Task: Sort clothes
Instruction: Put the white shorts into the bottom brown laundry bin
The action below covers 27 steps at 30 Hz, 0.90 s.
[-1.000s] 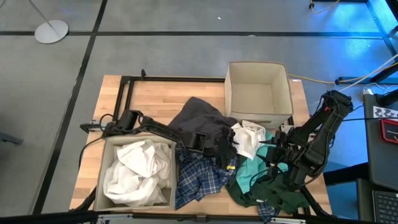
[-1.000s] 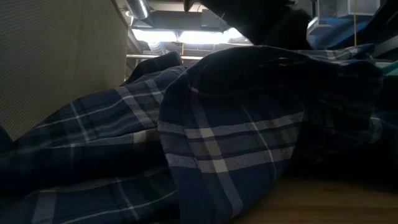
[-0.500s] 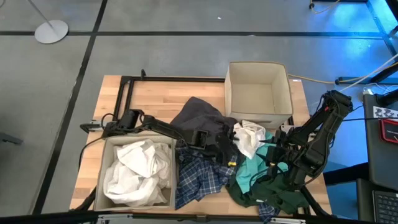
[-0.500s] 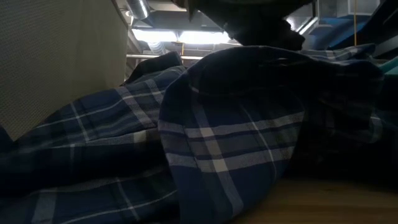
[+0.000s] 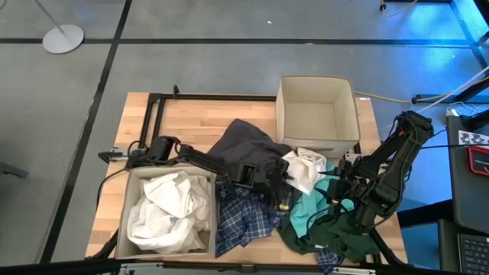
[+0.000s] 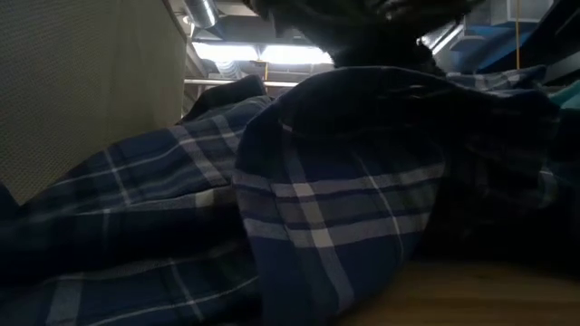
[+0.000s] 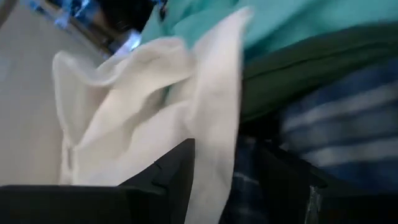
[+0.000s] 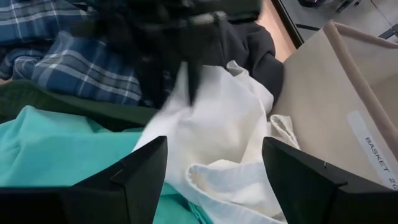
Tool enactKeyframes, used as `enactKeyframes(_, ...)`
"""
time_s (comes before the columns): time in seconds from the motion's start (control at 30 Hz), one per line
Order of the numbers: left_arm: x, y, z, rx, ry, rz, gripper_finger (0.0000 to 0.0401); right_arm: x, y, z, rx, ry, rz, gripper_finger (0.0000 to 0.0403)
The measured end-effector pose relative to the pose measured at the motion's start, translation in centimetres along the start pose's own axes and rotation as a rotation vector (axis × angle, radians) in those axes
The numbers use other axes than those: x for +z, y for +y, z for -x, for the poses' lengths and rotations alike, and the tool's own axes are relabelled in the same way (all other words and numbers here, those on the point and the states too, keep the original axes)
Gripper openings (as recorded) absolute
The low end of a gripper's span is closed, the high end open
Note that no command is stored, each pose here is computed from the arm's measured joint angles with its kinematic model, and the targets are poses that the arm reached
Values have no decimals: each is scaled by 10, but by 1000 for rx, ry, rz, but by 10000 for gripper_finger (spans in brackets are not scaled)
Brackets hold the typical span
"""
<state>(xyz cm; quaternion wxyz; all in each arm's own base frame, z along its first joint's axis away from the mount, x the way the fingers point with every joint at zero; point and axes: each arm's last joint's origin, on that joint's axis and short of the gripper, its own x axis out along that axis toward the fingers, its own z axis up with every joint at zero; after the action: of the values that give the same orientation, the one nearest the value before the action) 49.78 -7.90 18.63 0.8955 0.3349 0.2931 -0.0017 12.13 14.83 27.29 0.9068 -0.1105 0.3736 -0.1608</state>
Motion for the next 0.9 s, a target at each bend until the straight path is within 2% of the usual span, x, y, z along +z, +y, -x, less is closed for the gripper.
enactKeyframes(0.2,-6,7,-8,95,26,-14,159,0,0,0,0,-1,-1,264)
enactKeyframes(0.43,3,20,-7,191,-68,25,159,0,0,0,-5,-10,0,264)
enactKeyframes(0.63,-4,26,-11,190,-41,10,159,0,0,0,-5,-10,0,264)
enactKeyframes(0.77,-16,33,-17,183,-3,113,159,0,0,0,-5,-10,0,264)
enactKeyframes(0.9,-10,39,-16,219,-73,236,159,0,0,0,-5,-10,0,264)
